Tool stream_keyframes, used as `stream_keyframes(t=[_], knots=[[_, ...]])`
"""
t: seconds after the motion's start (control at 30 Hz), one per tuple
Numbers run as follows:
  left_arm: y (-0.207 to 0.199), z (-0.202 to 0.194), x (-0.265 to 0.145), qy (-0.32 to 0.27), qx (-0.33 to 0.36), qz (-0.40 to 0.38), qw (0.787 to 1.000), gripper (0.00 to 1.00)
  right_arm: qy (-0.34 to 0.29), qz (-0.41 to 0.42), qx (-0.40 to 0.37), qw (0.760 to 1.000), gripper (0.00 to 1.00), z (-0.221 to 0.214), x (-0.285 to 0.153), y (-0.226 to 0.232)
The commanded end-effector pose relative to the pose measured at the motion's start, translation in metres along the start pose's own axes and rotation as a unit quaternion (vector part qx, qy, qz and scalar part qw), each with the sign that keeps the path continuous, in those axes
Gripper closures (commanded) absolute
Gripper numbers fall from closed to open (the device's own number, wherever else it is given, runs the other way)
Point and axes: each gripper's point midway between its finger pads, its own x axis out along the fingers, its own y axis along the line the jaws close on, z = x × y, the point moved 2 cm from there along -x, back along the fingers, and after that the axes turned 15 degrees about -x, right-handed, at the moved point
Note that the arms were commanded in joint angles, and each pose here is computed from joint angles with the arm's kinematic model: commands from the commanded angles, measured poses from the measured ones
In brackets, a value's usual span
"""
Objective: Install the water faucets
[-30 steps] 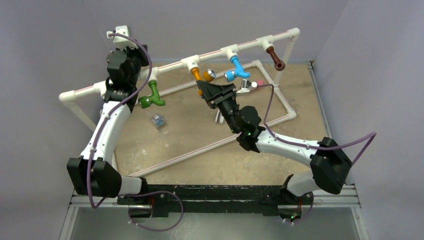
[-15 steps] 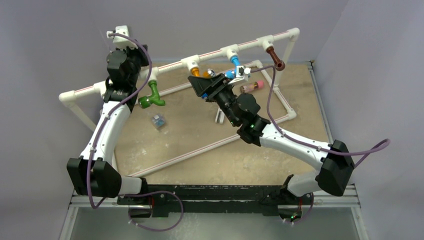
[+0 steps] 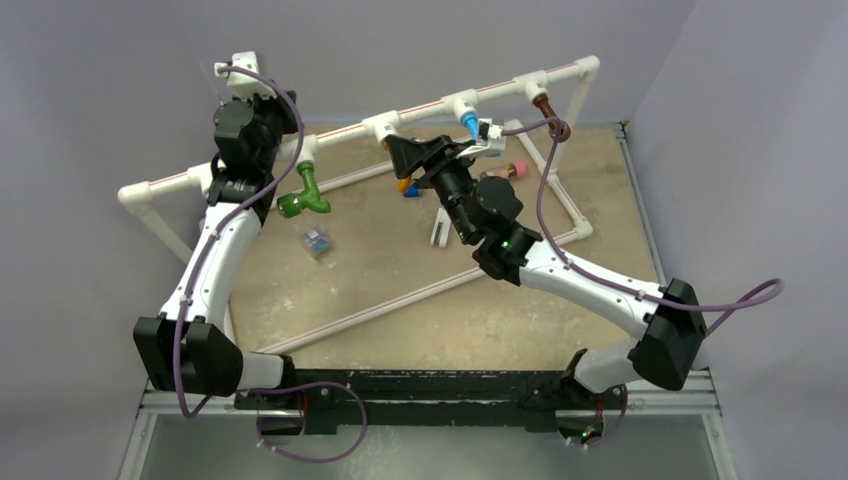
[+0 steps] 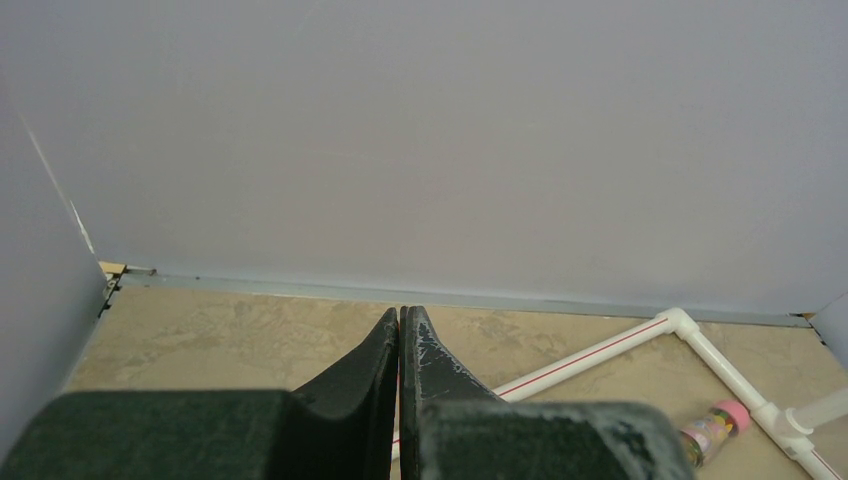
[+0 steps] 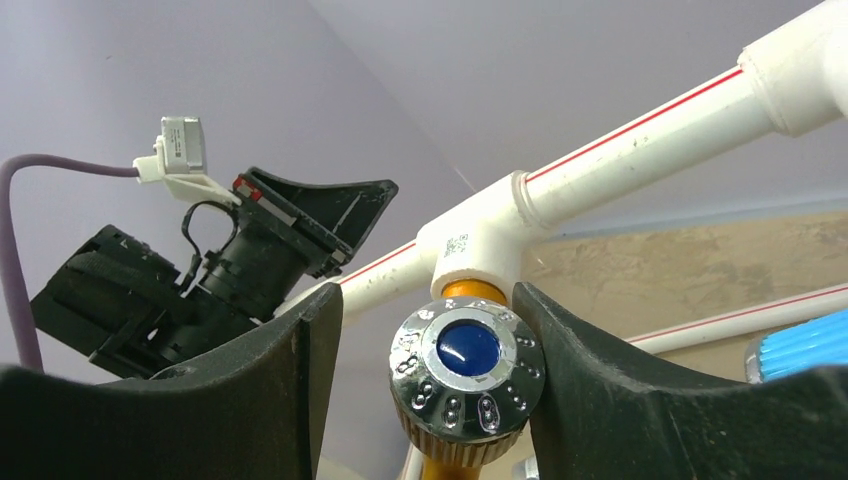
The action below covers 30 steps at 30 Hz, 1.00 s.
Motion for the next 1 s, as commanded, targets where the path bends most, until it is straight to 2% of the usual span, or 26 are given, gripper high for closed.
stream_keyframes(t=[0.0,0.67,0.83,0.97], knots=[[0.056,-0.115,-0.012,0.185,-0.004,0.087,0.979,1.00,-0.059,0.012,-0.001,0.998,0.36,0.042,0.006,0.015],[0.057,-0.117,-0.012,0.190,-0.006,0.087,0.978,1.00,-0.003,-0.033,-0.075,0.997,0.36,-0.005,0.009,-0.005],[0.057,-0.118,-0.011,0.190,-0.008,0.088,0.978,1.00,-0.007,-0.041,-0.074,0.996,0.39,-0.002,0.004,-0.009],[0.057,-0.118,-0.011,0.192,-0.008,0.089,0.977,1.00,-0.008,-0.044,-0.074,0.996,0.46,0.000,0.002,-0.011]])
